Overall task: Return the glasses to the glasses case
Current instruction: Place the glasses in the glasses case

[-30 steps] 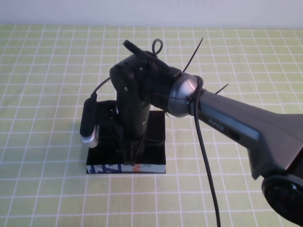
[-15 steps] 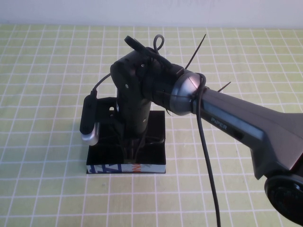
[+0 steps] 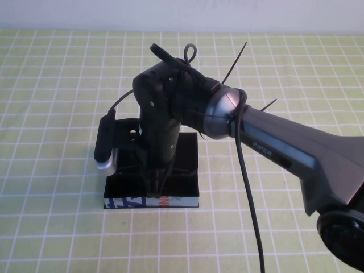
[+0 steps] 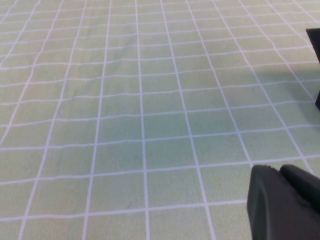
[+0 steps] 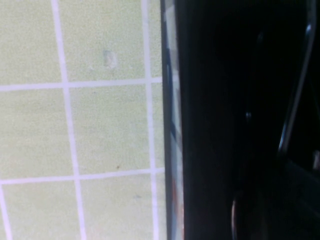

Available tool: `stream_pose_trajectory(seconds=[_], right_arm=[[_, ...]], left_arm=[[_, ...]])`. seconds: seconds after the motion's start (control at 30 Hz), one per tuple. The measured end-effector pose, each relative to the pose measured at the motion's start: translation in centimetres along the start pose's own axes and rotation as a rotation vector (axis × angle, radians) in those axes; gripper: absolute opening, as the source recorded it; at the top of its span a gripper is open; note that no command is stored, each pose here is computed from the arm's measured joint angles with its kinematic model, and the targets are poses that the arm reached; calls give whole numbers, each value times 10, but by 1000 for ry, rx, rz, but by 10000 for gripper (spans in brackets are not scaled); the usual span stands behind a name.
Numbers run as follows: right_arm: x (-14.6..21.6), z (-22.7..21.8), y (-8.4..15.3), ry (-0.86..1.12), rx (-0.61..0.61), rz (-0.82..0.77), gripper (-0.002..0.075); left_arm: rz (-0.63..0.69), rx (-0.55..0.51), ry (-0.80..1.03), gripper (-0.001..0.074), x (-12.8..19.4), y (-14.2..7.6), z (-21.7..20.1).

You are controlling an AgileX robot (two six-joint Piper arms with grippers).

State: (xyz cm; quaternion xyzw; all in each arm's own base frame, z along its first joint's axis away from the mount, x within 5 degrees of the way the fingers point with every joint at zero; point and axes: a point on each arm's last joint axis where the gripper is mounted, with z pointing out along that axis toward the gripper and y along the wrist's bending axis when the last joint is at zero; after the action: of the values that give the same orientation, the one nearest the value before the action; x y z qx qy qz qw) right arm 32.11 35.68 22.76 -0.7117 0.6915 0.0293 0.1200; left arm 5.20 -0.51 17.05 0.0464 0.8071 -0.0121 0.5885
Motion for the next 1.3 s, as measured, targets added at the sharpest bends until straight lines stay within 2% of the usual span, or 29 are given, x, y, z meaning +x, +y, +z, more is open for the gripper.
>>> stream_pose_trajectory(seconds=[0.63,0.7,0.87,0.93,1.3], right_arm=[[0,8,1,-11,-34,17,8],[0,8,2,-10,-35,17,36],[2,9,2,-4,-38,19,186],[2,6,2,-3,-29,15,220],[3,-7,1,-5,4,55,249]], left_arm=[[0,0,0,-2,0,0,0],[0,0,0,-2,0,0,0],[0,0,0,-2,0,0,0],[0,0,0,-2,0,0,0],[0,0,0,-2,0,0,0]])
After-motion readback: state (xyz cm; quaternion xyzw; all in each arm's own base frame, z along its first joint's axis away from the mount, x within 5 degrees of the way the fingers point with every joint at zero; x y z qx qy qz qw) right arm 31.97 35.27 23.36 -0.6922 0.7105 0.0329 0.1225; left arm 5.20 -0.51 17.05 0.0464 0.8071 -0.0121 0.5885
